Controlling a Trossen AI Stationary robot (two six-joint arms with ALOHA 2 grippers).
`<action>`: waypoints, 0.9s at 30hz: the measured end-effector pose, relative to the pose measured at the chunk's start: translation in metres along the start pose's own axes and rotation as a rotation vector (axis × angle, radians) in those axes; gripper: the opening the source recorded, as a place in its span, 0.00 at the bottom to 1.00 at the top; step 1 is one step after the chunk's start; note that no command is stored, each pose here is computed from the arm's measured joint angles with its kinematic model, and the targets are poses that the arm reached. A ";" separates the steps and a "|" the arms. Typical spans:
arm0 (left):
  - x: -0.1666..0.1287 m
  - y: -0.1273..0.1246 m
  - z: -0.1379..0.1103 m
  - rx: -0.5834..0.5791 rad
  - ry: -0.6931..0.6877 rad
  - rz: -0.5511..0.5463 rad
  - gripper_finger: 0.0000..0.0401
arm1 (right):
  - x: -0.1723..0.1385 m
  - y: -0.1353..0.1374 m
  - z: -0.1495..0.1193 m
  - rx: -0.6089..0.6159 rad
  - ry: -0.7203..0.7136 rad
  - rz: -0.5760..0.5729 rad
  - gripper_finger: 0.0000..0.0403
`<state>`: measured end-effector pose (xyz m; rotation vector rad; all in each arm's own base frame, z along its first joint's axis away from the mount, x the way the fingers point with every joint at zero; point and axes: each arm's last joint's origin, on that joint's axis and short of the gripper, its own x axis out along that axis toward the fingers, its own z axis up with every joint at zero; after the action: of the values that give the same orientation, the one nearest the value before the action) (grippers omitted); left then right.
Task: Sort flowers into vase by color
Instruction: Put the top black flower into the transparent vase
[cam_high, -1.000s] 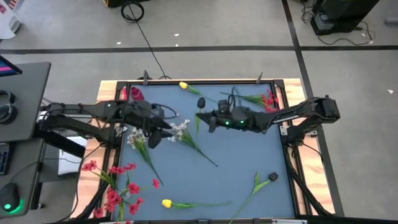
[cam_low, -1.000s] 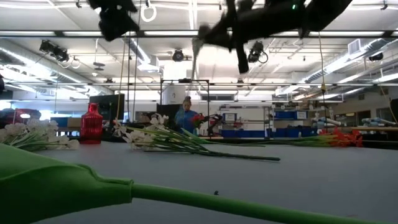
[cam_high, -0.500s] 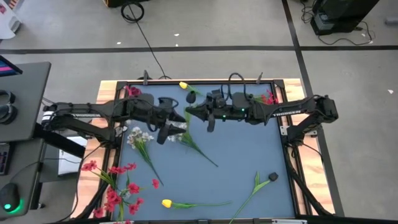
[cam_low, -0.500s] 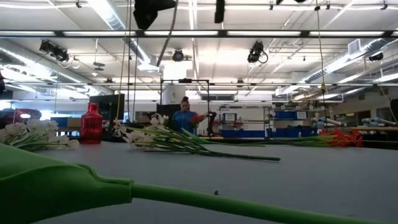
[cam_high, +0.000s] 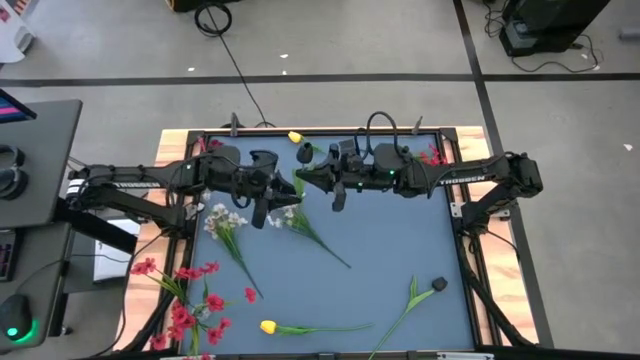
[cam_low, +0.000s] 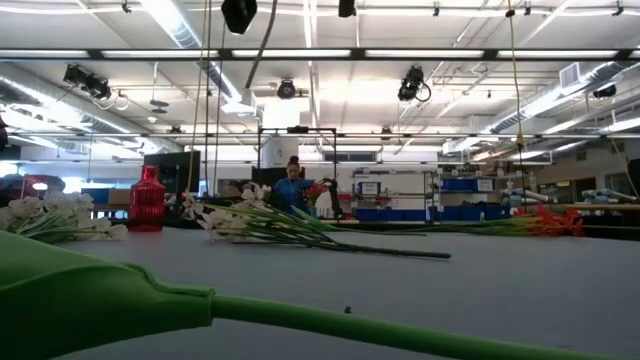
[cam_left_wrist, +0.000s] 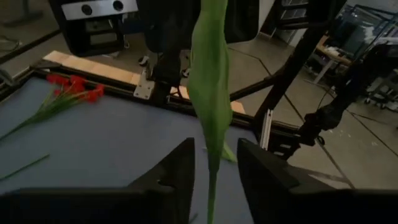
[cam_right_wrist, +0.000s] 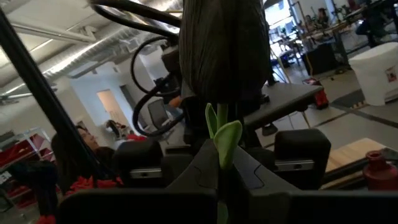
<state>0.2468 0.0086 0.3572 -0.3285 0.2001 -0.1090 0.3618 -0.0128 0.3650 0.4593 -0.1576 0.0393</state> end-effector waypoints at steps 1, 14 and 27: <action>0.000 0.000 0.000 0.006 -0.002 -0.001 0.27 | 0.000 0.000 0.000 0.000 0.000 0.007 0.03; -0.001 -0.001 0.000 0.162 -0.002 -0.010 0.01 | -0.001 0.001 0.000 -0.033 0.027 0.021 0.28; -0.060 -0.011 0.005 0.300 0.002 0.110 0.00 | -0.074 0.021 0.036 -0.214 0.273 -0.176 0.32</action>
<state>0.1886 0.0084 0.3764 -0.0185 0.2000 -0.0297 0.2825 -0.0103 0.3941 0.2489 0.1467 -0.0865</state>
